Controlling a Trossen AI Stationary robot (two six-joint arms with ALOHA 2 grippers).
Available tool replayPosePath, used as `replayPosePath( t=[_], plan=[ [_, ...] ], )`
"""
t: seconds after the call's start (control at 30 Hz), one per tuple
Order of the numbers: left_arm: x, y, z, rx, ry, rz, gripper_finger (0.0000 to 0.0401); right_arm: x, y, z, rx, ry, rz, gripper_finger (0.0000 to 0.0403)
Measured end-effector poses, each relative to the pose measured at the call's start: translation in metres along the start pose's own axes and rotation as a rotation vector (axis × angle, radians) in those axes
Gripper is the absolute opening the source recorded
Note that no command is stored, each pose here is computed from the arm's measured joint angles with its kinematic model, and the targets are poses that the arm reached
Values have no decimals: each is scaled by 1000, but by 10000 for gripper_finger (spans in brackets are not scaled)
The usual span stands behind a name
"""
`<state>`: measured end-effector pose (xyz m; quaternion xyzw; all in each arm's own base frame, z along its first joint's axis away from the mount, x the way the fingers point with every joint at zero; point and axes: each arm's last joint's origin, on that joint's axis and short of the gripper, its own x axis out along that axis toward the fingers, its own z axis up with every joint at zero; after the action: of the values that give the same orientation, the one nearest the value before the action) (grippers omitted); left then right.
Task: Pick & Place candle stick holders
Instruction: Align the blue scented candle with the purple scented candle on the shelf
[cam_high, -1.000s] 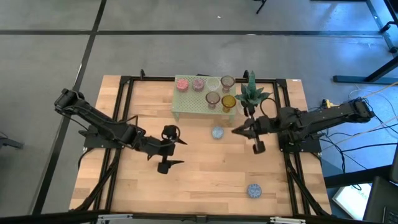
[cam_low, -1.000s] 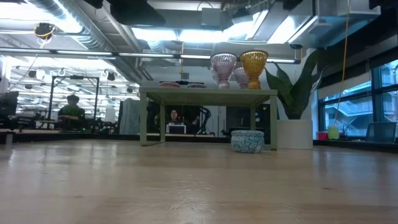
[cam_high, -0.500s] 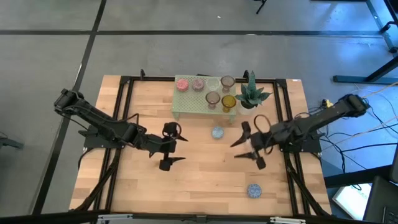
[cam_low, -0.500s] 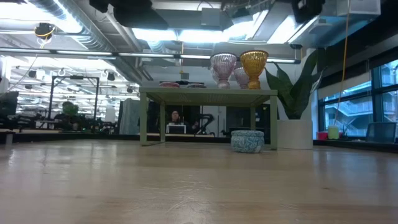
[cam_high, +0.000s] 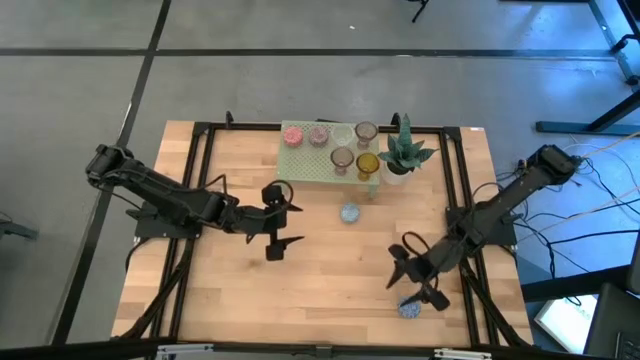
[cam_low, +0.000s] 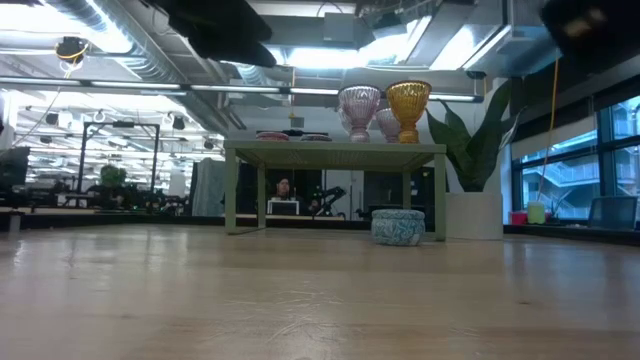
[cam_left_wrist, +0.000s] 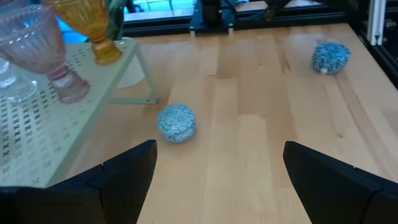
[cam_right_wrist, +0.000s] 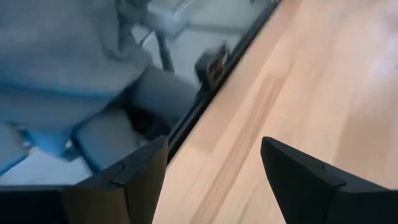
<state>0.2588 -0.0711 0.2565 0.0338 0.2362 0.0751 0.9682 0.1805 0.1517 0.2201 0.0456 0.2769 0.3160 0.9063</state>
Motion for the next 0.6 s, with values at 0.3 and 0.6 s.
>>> replayPosePath(
  t=[0.3, 0.6],
  plan=[
    [3, 8, 1, -57, 0, 44, 347, 15, 18, -31, 33, 231, 20, 260],
    [3, 9, 1, -60, -3, 68, 347, 33, 21, -53, -21, 354, -15, 259]
  ],
)
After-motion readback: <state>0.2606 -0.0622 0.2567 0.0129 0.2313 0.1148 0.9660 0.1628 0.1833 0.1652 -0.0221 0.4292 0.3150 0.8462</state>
